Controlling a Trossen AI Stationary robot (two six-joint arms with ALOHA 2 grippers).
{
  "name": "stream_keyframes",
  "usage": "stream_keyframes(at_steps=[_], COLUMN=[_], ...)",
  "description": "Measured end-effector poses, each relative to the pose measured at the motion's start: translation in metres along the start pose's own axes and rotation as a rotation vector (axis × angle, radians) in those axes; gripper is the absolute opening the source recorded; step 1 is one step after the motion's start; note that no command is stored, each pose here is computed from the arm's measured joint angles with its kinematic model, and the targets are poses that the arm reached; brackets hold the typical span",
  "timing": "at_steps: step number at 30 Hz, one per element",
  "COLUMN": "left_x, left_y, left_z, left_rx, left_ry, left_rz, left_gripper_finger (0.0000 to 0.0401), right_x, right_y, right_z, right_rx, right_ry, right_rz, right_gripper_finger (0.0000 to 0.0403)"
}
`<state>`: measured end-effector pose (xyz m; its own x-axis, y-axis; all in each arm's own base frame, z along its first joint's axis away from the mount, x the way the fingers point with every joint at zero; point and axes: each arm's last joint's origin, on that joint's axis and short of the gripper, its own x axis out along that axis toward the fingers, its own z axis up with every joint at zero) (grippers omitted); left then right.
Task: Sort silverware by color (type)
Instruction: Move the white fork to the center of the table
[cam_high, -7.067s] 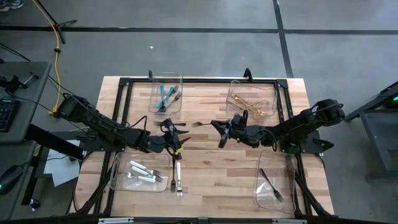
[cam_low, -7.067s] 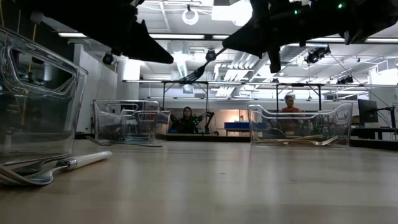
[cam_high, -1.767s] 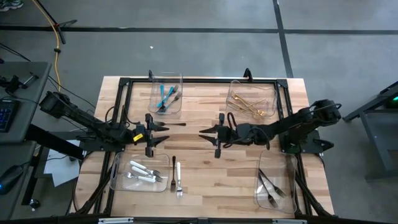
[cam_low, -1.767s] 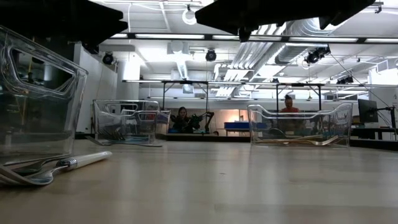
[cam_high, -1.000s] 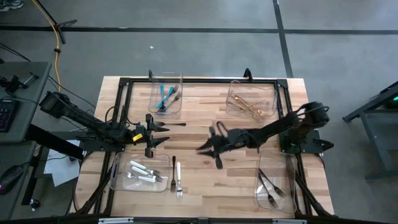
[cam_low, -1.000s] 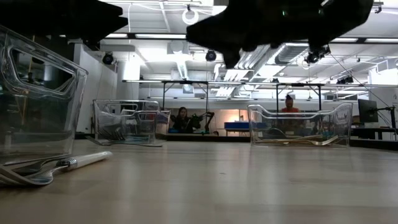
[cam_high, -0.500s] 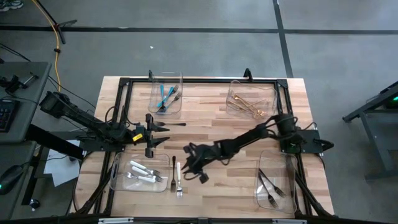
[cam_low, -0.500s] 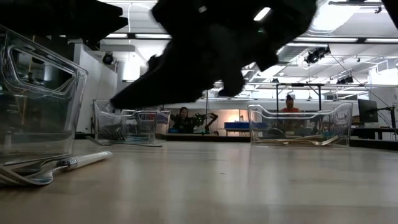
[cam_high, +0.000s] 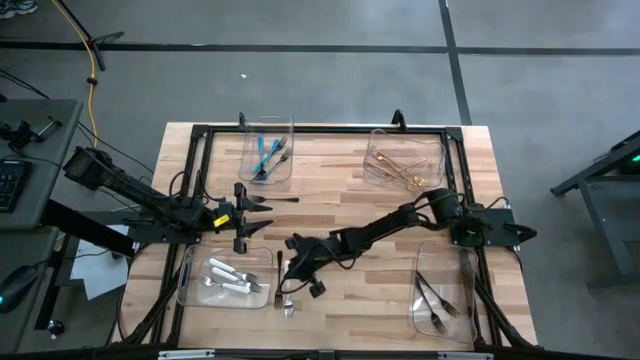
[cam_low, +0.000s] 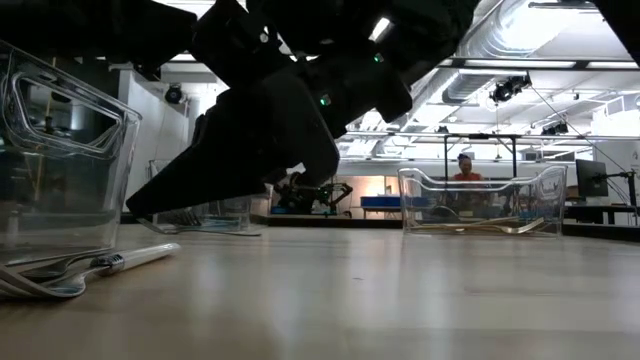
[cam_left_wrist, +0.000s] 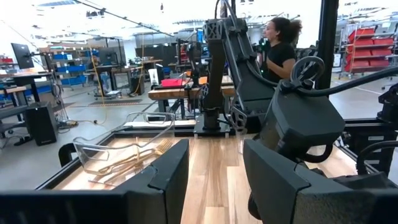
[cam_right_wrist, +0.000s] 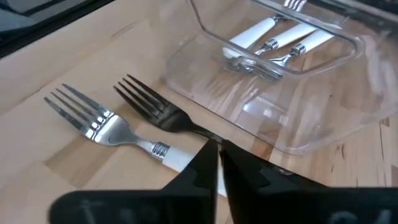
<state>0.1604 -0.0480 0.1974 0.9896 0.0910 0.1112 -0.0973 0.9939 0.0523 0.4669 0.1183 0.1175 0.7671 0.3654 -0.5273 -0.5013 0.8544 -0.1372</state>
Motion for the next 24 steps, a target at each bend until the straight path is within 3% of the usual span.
stream_keyframes(at_steps=[24], left_x=[0.0], left_y=[0.0], left_z=[-0.001], left_rx=[0.003], left_ry=[0.004], left_rz=[0.0], left_gripper_finger=[0.0146], right_x=[0.01], right_y=[-0.007], right_z=[-0.013], right_rx=[0.043], right_ry=[-0.026], right_rz=[0.016], right_gripper_finger=[0.0001])
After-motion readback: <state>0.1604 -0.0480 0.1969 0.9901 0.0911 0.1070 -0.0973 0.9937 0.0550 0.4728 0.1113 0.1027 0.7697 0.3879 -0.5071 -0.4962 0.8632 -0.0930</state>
